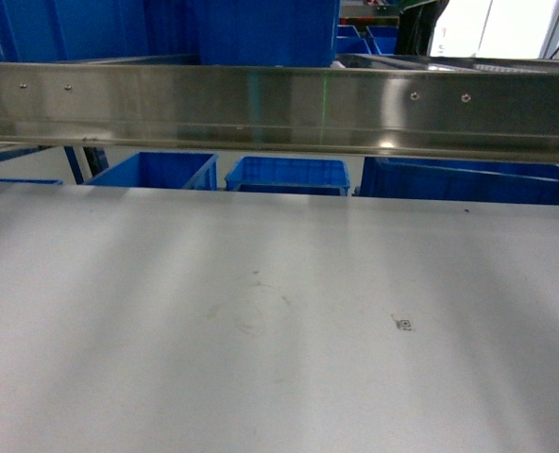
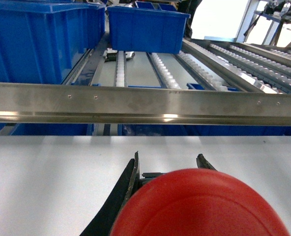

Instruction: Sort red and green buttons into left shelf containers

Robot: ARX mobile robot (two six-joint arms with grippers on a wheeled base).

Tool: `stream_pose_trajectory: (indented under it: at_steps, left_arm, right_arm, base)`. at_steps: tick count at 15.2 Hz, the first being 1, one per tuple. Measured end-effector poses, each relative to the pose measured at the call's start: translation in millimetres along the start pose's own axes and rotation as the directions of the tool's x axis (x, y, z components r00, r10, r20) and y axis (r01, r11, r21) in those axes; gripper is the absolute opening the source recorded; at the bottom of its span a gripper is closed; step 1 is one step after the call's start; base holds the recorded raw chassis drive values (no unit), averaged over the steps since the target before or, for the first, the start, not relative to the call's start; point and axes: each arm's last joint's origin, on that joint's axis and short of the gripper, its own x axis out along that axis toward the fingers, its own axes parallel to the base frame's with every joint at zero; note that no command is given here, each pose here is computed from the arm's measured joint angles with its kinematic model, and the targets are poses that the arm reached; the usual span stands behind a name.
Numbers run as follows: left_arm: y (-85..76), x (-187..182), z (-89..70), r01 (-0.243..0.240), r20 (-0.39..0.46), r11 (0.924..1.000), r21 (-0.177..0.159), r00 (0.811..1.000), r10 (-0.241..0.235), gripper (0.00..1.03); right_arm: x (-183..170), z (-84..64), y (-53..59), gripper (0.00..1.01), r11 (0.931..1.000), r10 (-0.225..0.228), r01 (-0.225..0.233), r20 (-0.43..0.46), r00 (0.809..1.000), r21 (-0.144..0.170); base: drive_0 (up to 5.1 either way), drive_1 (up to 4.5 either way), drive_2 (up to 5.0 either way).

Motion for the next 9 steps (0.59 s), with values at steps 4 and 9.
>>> stream_pose_trajectory:
  at_steps: [4,9]
  left_arm:
    - [1.0,0.0,-0.1,-0.013,0.0,0.9999,-0.001,1.0,0.013,0.27]
    - [1.0,0.0,0.0,-0.013,0.0,0.9999,-0.001,1.0,0.013,0.27]
  right_arm:
    - [0.0,-0.1,0.0,0.27,1.0,0.0,0.0,-0.001,1.0,0.001]
    - [0.0,0.0,0.0,0.27,1.0,0.0,0.0,0.0,1.0,0.001]
  base:
    - [-4.6,0.95,3.8]
    - [-4.8,1.41,3.3]
